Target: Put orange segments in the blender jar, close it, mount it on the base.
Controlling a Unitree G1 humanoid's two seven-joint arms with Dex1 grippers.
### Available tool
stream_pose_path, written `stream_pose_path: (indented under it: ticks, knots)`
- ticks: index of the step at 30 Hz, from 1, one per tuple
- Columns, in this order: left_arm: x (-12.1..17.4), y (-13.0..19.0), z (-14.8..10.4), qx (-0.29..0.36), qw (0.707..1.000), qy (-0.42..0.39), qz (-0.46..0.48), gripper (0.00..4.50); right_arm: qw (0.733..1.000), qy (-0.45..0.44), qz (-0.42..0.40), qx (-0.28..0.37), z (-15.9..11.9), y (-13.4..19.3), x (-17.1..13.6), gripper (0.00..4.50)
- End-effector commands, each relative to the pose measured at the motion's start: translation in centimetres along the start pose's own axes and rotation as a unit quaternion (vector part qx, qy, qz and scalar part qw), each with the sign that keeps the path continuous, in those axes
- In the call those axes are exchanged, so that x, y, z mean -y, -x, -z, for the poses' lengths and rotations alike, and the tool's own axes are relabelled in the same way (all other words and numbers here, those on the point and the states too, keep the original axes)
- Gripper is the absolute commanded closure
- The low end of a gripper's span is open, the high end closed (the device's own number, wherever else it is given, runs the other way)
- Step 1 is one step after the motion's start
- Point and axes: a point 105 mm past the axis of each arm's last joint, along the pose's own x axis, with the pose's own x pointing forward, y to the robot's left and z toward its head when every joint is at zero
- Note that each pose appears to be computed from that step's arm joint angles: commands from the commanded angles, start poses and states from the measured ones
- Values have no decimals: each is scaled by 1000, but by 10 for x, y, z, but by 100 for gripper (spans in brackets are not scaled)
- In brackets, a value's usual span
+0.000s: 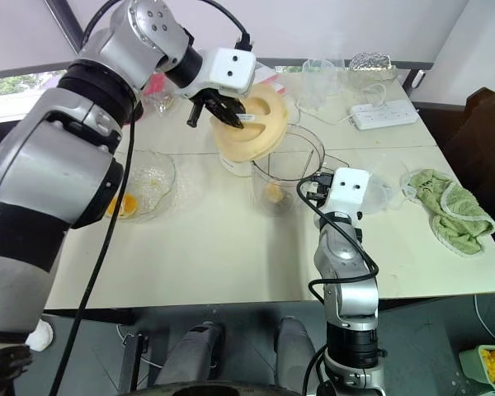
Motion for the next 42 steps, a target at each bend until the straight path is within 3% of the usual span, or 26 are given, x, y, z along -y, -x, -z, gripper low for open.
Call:
stream_pose_path:
  ticks: [1, 14, 21, 30, 42]
  knots:
    - [-10, 8, -15, 11, 1000, -12, -21, 423, 1000, 6, -12, 14, -8, 4, -4, 354]
    - [-9, 34, -21, 45, 999, 3, 5, 423, 993, 9, -115, 33, -31, -9, -50, 354]
    - [-6, 33, -20, 38, 999, 1, 15, 423, 989, -13, -143, 23, -34, -12, -66, 354]
    - [7, 28, -7, 7, 998, -6, 65, 423, 987, 59, -147, 8, -20, -5, -61, 354]
    - [35, -10, 11, -6, 991, 6, 136, 423, 990, 58, -128, 2, -19, 1, -48, 354]
